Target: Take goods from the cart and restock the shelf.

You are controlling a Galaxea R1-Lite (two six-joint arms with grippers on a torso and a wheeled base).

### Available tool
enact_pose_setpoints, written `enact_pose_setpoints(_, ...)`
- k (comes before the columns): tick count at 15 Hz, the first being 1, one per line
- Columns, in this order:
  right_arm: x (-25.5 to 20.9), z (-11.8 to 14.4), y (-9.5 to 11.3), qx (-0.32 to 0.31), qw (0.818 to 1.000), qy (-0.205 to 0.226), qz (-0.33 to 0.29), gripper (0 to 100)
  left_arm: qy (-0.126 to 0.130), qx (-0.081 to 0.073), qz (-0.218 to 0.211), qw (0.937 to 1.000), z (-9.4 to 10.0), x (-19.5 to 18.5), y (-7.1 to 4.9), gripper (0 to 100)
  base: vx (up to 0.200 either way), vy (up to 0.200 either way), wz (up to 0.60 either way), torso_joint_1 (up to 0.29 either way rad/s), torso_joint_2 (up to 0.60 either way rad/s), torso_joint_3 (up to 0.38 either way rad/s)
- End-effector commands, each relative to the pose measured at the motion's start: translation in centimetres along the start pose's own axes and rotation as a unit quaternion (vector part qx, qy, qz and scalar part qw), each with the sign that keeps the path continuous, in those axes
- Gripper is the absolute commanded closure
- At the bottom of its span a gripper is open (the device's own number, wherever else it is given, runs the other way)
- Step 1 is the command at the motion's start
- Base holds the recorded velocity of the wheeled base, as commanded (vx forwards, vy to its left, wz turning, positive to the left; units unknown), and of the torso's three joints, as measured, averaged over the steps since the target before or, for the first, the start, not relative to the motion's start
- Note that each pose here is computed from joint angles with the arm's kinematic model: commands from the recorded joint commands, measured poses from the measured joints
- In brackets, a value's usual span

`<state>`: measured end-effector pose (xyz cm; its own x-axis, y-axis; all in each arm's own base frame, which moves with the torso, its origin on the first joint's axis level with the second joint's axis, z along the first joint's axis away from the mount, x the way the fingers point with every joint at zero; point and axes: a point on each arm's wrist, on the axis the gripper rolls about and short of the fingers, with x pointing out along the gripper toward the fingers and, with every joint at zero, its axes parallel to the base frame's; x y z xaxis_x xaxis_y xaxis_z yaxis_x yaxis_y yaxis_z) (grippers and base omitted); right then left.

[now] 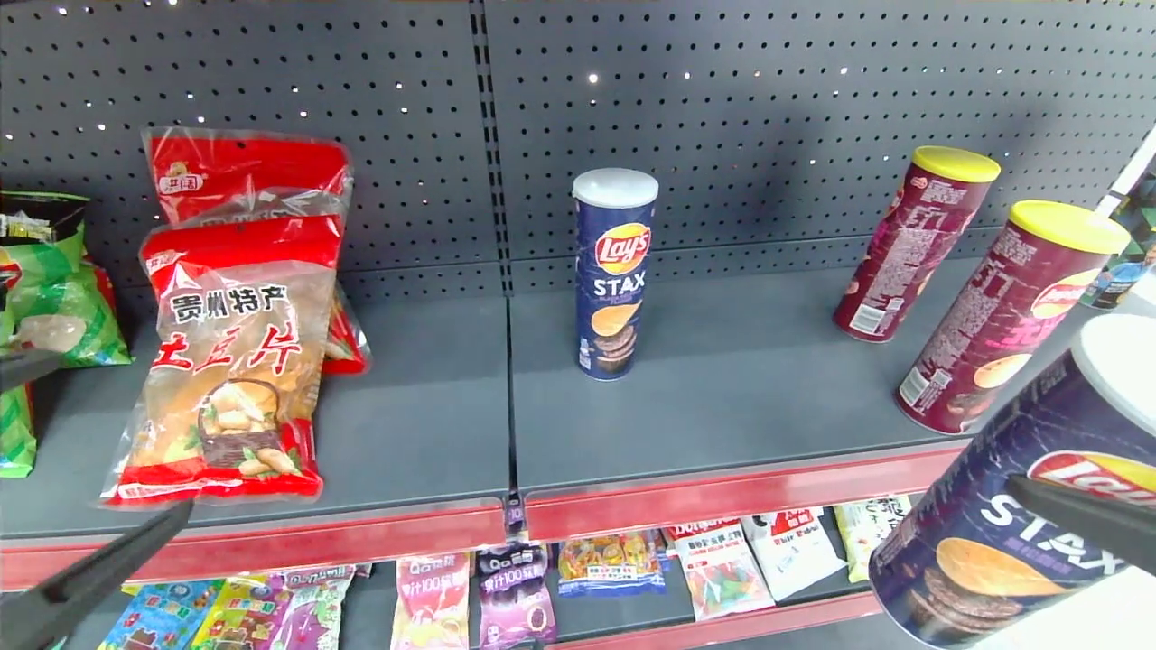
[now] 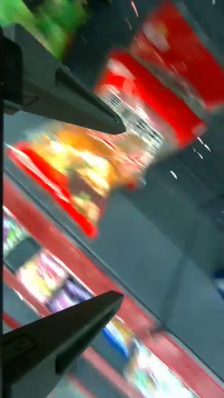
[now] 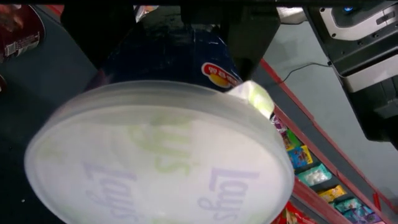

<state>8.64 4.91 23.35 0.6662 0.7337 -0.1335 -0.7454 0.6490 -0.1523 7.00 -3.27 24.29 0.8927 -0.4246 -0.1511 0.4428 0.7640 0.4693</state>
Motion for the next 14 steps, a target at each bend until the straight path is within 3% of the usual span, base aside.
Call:
enact_pose_setpoints(1, 0.0, 0.4, -0.1, -0.001, 1.000, -0.005, 0.000, 100, 0.000, -0.053, -0.059, 0.9969, 3.1, 8.0, 0.2, 0, 0.000, 0.000, 0.00, 0.000, 0.00, 0.000)
enact_pose_setpoints(3, 0.4, 0.9, -0.3, 0.001, 1.000, -0.008, 0.003, 100, -0.003, -0.097, -0.123, 0.9876, 4.5, 11.6, -1.4, 0, 0.000, 0.000, 0.00, 0.000, 0.00, 0.000)
enact_pose_setpoints(5, 0.7, 1.5, -0.5, 0.000, 1.000, -0.014, 0.016, 100, -0.001, -0.128, -0.167, 0.9776, 5.4, 14.1, -2.4, 0, 0.000, 0.000, 0.00, 0.000, 0.00, 0.000)
enact_pose_setpoints(7, 0.9, 1.9, -0.6, -0.001, 0.999, -0.020, 0.030, 100, 0.005, -0.131, -0.198, 0.9714, 5.9, 17.1, -3.1, 0, 0.000, 0.000, 0.00, 0.000, 0.00, 0.000)
enact_pose_setpoints(9, 1.0, 2.2, -0.7, 0.003, 0.999, -0.022, 0.033, 100, 0.015, -0.132, -0.205, 0.9697, 6.0, 19.1, -3.5, 0, 0.000, 0.000, 0.00, 0.000, 0.00, 0.000)
enact_pose_setpoints(10, 1.0, 2.3, -0.7, 0.005, 0.999, -0.023, 0.033, 100, 0.017, -0.137, -0.203, 0.9694, 6.0, 19.7, -3.5, 0, 0.000, 0.000, 0.00, 0.000, 0.00, 0.000)
enact_pose_setpoints(12, 1.2, 2.3, -0.8, 0.007, 0.999, -0.023, 0.033, 100, 0.025, -0.162, -0.195, 0.9671, 6.1, 21.3, -3.3, 0, 0.000, 0.000, 0.00, 0.000, 0.00, 0.000)
enact_pose_setpoints(14, 1.2, 2.3, -0.8, 0.008, 0.999, -0.021, 0.033, 100, 0.031, -0.165, -0.181, 0.9689, 5.7, 22.5, -2.7, 0, 0.000, 0.000, 0.00, 0.000, 0.00, 0.000)
